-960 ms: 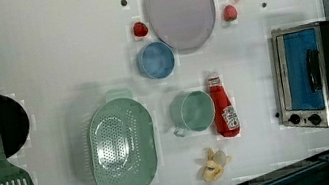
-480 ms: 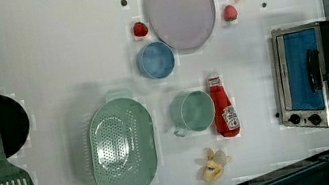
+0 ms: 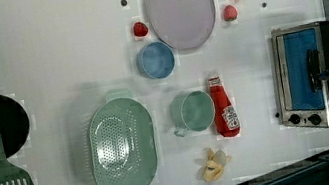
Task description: Flap open oven.
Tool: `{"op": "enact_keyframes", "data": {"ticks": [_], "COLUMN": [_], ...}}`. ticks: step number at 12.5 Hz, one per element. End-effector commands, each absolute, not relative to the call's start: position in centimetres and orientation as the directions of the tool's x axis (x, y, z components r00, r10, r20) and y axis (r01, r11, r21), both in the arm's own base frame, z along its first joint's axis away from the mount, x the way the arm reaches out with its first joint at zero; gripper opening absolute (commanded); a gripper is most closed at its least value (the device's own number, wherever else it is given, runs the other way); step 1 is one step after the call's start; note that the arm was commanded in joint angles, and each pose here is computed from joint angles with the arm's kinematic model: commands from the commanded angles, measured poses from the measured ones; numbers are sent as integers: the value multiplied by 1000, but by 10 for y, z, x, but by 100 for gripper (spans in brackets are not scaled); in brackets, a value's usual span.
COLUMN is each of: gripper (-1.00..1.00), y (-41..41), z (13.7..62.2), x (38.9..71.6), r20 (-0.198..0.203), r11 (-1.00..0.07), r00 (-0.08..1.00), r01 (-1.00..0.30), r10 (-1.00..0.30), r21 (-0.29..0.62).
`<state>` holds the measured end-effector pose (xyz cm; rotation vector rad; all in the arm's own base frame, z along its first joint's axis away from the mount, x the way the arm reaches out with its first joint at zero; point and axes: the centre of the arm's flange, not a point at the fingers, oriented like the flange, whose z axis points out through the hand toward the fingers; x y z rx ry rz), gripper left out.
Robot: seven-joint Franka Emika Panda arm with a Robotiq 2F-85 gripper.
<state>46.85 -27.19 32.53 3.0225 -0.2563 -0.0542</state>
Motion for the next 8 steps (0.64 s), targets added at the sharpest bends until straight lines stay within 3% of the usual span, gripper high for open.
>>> {"op": "enact_keyframes", "data": {"ticks": [1,5,8], "gripper": [-65,-65,-65], "y": [-261,-224,-182], "z": [321,305,292], "x": [476,483,490], "r20": [3,-20,-63], "r11": [-987,-993,-984], "r00": [995,998,997], "r01": [-103,-51,50], "r10": [-103,-53,40], "r21": [122,111,170]}}
